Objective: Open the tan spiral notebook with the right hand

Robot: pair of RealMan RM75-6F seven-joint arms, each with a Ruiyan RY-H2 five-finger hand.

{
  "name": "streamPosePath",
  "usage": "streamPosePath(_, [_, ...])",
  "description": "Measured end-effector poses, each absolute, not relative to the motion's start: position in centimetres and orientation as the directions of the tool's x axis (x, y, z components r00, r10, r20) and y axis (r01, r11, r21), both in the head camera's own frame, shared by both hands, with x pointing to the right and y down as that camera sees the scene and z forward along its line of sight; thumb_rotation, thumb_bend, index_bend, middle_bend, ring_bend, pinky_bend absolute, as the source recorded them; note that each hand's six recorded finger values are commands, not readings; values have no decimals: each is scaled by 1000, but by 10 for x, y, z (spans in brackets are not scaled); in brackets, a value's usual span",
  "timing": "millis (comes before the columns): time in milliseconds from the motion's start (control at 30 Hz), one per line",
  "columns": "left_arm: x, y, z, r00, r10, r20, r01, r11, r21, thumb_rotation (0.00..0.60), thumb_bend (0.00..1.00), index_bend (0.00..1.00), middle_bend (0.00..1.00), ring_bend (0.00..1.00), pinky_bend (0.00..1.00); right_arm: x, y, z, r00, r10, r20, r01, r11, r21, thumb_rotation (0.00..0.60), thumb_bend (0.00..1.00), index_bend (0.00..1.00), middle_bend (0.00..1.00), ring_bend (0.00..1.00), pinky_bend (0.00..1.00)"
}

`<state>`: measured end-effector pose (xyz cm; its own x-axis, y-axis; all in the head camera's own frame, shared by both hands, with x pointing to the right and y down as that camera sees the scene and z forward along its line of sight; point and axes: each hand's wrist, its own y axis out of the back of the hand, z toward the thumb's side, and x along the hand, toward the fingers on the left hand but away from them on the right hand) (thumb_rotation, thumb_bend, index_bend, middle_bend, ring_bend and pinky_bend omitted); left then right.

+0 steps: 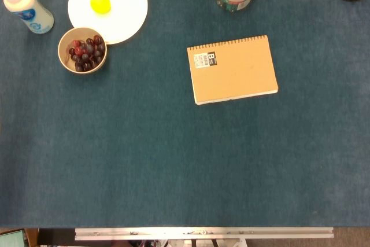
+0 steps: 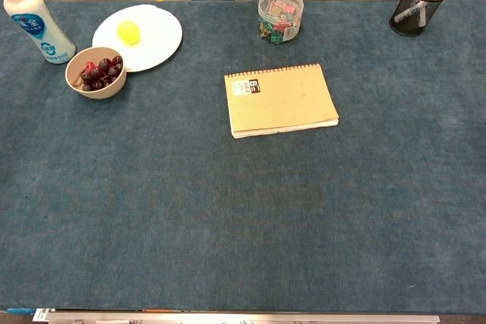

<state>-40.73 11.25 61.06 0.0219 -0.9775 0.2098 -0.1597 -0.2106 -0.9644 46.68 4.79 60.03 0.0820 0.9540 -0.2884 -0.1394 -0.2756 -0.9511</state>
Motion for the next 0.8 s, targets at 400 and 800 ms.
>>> streamPosePath(400, [-406, 112, 608, 26, -979, 202, -162, -203, -966, 600, 408, 145, 93, 88, 154, 439, 26, 601, 175, 936, -306, -95, -294, -951, 600, 280, 100, 219, 112, 136])
streamPosePath(800, [-413, 117, 606, 5, -979, 206, -159, -204, -966, 600, 408, 145, 93, 88, 154, 366, -29, 624, 338, 858, -387, -45, -396, -917, 600, 281, 100, 219, 112, 137])
